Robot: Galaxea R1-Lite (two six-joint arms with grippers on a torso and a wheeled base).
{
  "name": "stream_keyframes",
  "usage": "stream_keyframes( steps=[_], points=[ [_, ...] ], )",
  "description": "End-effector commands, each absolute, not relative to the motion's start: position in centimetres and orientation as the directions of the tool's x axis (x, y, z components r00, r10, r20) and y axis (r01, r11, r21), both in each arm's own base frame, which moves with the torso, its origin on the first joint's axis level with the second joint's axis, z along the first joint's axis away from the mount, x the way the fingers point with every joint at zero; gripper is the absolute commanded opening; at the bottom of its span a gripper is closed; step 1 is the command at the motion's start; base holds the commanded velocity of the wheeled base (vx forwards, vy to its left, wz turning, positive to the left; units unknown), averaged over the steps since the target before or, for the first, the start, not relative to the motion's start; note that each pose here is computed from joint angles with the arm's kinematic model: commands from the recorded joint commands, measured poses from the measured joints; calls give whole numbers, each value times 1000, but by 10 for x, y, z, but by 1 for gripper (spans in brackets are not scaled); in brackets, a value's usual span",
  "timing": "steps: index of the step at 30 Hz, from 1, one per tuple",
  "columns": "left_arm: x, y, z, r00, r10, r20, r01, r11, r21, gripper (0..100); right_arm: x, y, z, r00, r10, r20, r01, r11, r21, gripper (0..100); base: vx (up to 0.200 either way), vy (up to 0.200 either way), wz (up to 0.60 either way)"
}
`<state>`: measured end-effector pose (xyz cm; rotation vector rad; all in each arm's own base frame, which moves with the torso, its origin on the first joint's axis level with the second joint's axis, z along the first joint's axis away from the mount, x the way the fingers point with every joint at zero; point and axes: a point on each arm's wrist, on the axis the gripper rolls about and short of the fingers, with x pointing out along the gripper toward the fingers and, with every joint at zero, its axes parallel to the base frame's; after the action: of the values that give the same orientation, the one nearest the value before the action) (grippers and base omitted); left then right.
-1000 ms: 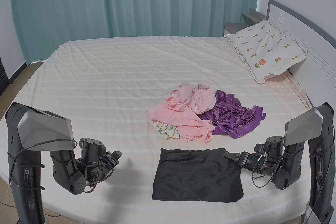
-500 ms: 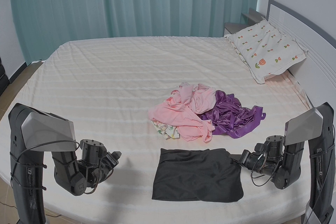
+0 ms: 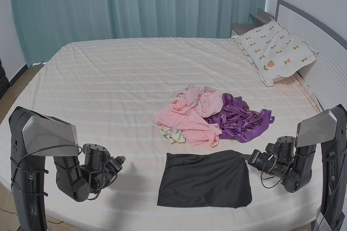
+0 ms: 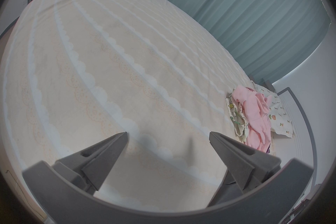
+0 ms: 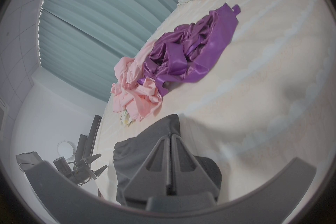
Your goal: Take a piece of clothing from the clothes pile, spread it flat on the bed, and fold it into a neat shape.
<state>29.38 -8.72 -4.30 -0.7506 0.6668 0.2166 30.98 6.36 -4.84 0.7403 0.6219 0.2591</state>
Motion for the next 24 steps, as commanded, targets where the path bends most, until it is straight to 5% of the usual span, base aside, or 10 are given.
stream_keyframes(
  steps=[1,9,10,24],
  points=[
    [294,-87,-44,774,-48,-632,-411,721,-558,100,315,66,-42,814,423,-399,-35,721,692,0,0,0,0],
    [294,-87,-44,774,-48,-632,-411,721,-558,100,314,68,-42,811,426,-402,-64,747,662,0,0,0,0],
    [294,-87,-44,774,-48,-632,-411,721,-558,100,315,68,-42,812,425,-401,-70,752,655,100,0,0,0],
    [294,-87,-42,779,-40,-626,-409,725,-555,100,279,50,-44,740,450,-501,-84,800,594,100,-14,0,0]
  ],
)
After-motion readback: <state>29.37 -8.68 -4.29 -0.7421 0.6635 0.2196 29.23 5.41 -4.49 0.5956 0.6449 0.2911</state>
